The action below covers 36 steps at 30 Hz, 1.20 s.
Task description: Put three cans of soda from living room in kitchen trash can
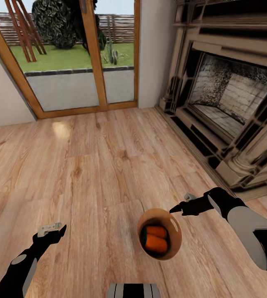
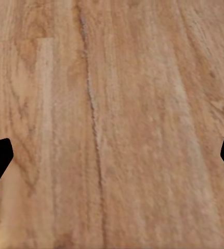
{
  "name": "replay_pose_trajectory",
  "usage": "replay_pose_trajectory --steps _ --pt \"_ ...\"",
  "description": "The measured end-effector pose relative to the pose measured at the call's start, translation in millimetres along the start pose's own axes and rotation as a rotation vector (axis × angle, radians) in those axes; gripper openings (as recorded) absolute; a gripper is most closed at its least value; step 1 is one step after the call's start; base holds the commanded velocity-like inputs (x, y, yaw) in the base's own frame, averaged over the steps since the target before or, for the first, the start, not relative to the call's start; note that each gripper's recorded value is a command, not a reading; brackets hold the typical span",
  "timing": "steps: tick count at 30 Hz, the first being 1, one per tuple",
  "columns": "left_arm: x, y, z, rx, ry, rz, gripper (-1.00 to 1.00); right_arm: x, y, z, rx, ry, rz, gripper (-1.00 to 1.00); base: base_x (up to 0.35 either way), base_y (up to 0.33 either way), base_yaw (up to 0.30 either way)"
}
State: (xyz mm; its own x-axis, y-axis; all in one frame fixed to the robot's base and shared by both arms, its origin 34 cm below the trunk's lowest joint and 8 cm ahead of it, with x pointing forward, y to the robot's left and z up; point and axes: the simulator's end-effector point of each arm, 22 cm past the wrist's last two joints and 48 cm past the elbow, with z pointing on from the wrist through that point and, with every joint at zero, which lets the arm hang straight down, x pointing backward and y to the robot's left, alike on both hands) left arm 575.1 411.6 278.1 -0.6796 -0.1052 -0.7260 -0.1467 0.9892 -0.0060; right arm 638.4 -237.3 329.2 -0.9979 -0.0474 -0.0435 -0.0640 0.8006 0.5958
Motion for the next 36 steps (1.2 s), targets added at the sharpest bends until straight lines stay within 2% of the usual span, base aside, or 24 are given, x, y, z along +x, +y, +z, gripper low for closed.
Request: replay_pose_trajectory --steps 25,36 --pt "-46.8 -1.9 -28.3 -0.003 0.012 0.000 1.00 -13.9 30.3 -43.3 0.005 0.004 0.004 1.00 0.000 0.000 0.000" --pt "-66.6 1.3 -40.9 -0.022 0.017 0.000 1.00 -3.0 39.0 -53.4 0.005 0.023 0.014 1.00 0.000 0.000 0.000"
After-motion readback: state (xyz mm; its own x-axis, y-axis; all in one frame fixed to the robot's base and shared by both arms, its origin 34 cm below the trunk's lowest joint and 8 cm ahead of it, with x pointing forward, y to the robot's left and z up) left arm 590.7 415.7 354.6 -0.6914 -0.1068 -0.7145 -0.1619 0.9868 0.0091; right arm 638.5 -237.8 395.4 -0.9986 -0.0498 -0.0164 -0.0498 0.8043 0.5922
